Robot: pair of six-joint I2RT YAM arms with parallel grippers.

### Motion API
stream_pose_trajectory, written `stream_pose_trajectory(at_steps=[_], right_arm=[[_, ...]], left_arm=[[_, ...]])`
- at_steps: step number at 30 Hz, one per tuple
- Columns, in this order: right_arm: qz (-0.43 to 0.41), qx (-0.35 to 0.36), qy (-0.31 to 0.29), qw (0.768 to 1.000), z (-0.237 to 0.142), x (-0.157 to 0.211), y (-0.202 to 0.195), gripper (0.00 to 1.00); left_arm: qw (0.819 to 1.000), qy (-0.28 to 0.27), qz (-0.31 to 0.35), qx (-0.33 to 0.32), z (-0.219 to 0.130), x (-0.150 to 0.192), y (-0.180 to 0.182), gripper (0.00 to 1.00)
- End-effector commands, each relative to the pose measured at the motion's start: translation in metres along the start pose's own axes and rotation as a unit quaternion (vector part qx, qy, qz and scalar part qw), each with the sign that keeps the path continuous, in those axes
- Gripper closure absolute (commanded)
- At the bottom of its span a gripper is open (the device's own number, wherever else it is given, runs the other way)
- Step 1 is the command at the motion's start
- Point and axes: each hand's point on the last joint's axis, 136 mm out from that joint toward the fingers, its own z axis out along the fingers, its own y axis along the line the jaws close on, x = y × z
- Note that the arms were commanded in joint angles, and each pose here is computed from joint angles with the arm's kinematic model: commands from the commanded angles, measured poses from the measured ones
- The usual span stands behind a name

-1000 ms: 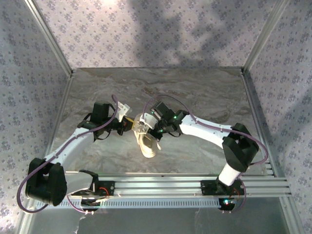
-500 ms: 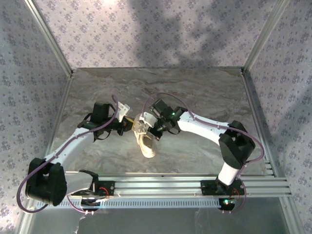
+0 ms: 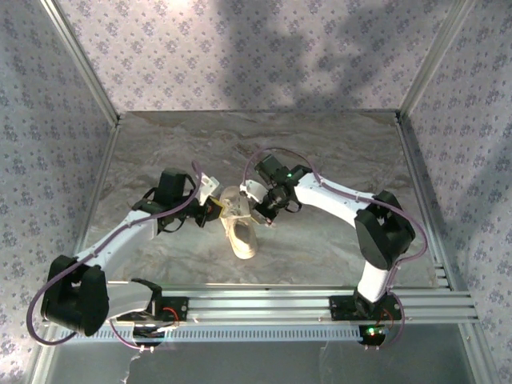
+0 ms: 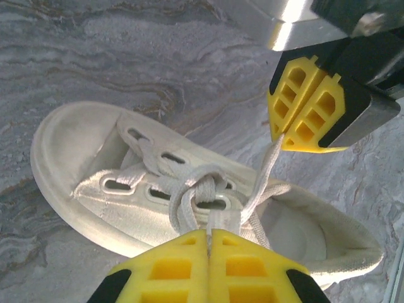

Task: Tie the shoes

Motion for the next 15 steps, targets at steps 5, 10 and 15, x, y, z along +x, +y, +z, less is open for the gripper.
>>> stream_pose_trajectory(at_steps=[5,10,15], right_arm=[[-0.003,-0.036,0.010,0.999,0.002,0.001,0.011,0.89],[-0.005,-0.041,-0.006,0.999,-0.005,-0.007,0.015,0.89],[-0.003,-0.054,-0.019,0.998,-0.011,-0.011,0.018,0.89]], left_arm=[[1.000,0.024,0.012,-0.015,0.001,0.016,0.000,0.80],[0.998,-0.004,0.045,-0.035,-0.017,0.003,-0.003,0.61],[0.991,-0.066,0.106,-0.054,-0.045,-0.019,-0.011,0.55]])
